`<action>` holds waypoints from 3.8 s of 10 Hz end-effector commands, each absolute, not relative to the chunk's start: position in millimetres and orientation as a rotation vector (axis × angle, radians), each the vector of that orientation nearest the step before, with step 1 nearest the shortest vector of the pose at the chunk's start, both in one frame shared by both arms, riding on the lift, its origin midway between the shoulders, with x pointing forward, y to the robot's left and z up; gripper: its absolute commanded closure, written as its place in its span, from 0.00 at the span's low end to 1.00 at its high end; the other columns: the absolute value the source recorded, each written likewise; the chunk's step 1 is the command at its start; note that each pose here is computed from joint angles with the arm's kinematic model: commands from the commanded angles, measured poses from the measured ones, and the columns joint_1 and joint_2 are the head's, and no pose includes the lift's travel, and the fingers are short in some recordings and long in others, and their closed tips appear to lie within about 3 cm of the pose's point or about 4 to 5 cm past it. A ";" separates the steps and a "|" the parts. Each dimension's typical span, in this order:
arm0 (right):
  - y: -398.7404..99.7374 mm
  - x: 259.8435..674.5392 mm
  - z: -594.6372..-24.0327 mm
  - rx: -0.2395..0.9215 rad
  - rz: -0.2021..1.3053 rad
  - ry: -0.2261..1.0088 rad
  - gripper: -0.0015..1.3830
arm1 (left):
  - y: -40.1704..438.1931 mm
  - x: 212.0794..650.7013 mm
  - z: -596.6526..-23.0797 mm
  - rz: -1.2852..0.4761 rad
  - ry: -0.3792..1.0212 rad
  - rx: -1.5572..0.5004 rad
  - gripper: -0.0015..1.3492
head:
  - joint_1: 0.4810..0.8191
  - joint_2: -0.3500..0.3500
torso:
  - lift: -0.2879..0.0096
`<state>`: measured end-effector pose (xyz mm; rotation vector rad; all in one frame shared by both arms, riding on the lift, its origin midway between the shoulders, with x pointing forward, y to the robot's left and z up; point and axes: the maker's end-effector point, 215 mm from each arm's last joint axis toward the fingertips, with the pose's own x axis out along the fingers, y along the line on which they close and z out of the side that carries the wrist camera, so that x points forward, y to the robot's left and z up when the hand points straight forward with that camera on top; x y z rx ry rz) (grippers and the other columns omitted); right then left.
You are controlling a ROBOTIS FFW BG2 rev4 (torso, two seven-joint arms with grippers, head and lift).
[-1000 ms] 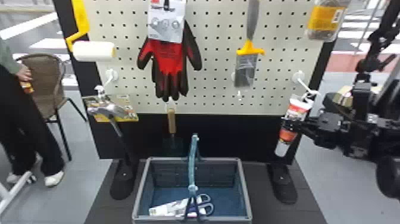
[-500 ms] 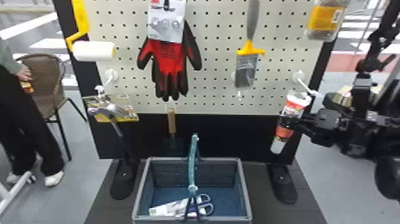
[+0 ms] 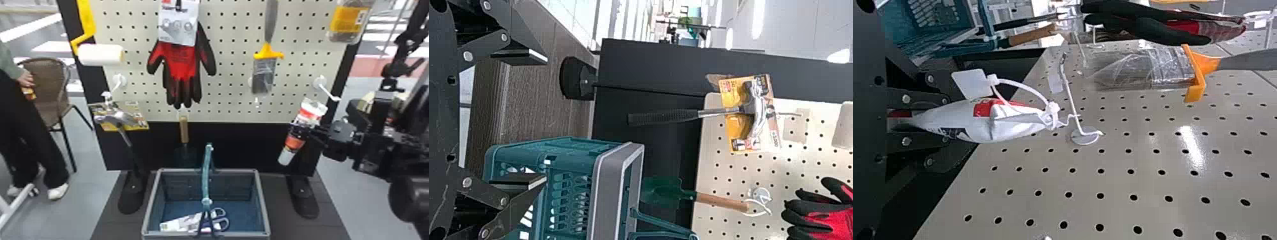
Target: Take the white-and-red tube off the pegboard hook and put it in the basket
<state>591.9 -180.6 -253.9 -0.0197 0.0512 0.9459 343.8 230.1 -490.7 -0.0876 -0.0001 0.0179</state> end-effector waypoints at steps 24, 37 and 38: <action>-57.9 580.8 -339.0 0.456 1.009 0.078 0.79 | 217.2 346.8 -502.9 -0.002 0.033 -0.092 0.33 | 0.20 0.50 | 0.63; 12.4 549.1 -372.3 0.523 1.137 0.208 0.21 | 213.6 348.9 -505.8 -0.007 0.038 -0.097 0.33 | 0.20 0.50 | 0.63; 12.3 549.2 -372.0 0.525 1.137 0.208 0.07 | 213.6 348.9 -505.8 -0.007 0.038 -0.097 0.33 | 0.20 0.50 | 0.63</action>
